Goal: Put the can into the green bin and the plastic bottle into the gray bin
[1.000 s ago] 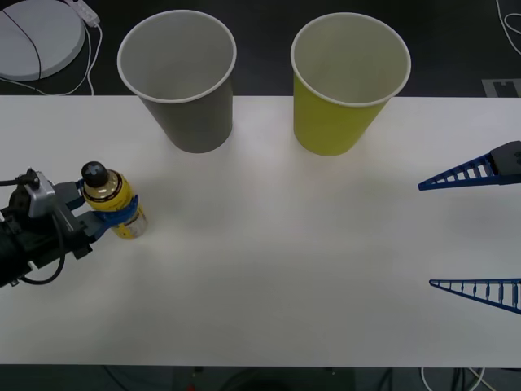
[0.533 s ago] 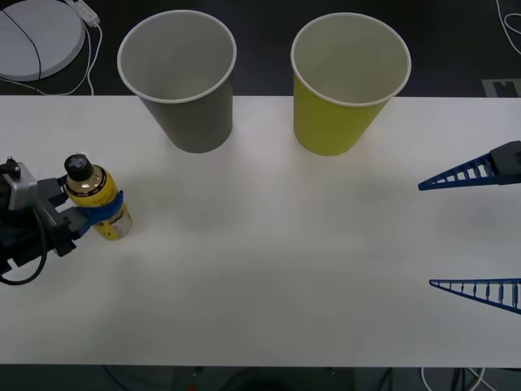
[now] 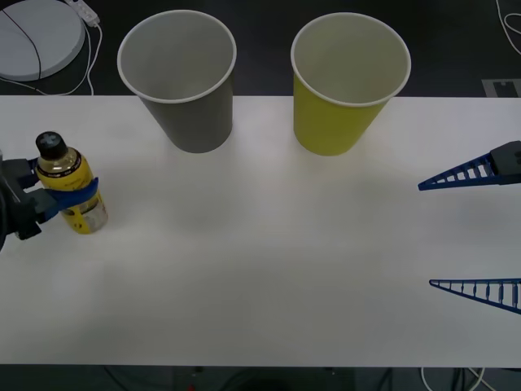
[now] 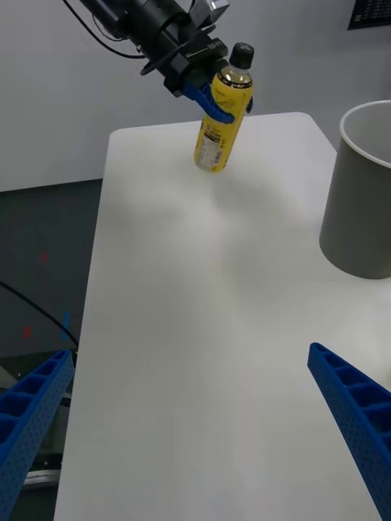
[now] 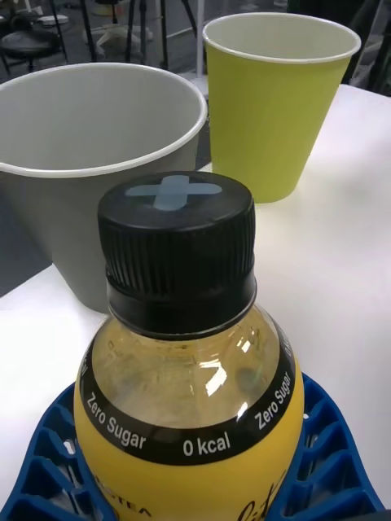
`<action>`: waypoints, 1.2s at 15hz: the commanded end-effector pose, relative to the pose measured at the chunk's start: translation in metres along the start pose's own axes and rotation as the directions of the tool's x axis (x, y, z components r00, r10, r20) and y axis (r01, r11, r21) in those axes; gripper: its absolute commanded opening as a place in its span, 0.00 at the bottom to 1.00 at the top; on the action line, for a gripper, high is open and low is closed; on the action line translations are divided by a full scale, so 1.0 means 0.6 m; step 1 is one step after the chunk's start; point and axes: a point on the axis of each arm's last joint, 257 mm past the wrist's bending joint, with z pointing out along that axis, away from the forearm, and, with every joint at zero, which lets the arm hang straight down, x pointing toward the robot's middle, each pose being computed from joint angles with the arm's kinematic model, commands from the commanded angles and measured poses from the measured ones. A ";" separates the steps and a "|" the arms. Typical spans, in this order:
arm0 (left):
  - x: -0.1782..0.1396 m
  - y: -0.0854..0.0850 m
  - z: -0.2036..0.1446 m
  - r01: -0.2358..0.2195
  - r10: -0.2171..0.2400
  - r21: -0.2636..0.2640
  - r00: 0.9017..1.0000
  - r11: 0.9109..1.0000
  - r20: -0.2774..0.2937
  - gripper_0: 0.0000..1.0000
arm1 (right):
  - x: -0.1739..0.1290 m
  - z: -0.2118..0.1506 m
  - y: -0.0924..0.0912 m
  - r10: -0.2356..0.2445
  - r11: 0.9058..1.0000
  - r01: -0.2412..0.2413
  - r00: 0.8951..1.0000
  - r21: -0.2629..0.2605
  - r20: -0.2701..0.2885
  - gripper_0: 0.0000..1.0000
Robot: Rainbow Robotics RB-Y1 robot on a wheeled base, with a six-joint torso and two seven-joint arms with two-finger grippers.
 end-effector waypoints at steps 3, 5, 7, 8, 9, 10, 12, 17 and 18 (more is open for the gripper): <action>-0.028 0.029 -0.040 -0.028 0.032 0.038 0.995 0.999 -0.090 0.00 | 0.000 0.000 0.000 0.000 1.000 0.000 1.000 0.000 0.000 1.00; -0.033 0.037 -0.046 -0.042 0.047 0.044 0.992 0.998 -0.119 0.00 | 0.000 0.000 0.000 0.000 1.000 0.000 1.000 0.000 0.000 1.00; -0.039 0.047 -0.049 -0.053 0.060 0.050 0.988 0.997 -0.145 0.00 | 0.000 0.000 0.000 0.000 1.000 0.000 1.000 0.000 0.000 1.00; -0.043 0.050 -0.050 -0.056 0.063 0.051 0.986 0.997 -0.152 0.00 | 0.000 0.000 0.000 0.000 1.000 0.000 1.000 0.000 0.000 1.00; -0.049 0.058 -0.051 -0.064 0.072 0.051 0.984 0.997 -0.162 0.00 | 0.000 0.000 0.000 0.000 1.000 0.000 1.000 0.000 0.000 1.00; -0.051 0.060 -0.052 -0.065 0.074 0.057 0.983 0.996 -0.171 0.00 | 0.000 0.000 0.000 0.000 1.000 0.000 1.000 0.000 0.000 1.00; -0.060 0.073 -0.060 -0.058 0.075 0.091 0.978 0.994 -0.194 0.00 | 0.000 0.000 0.000 0.000 1.000 0.000 1.000 0.000 0.000 1.00; -0.090 0.111 -0.077 -0.073 0.101 0.127 0.967 0.989 -0.232 0.00 | 0.000 0.000 0.000 0.000 1.000 0.000 1.000 0.000 0.000 1.00; -0.098 0.117 -0.079 -0.078 0.107 0.129 0.965 0.989 -0.239 0.00 | 0.000 0.000 0.000 0.000 1.000 0.000 1.000 0.000 0.000 1.00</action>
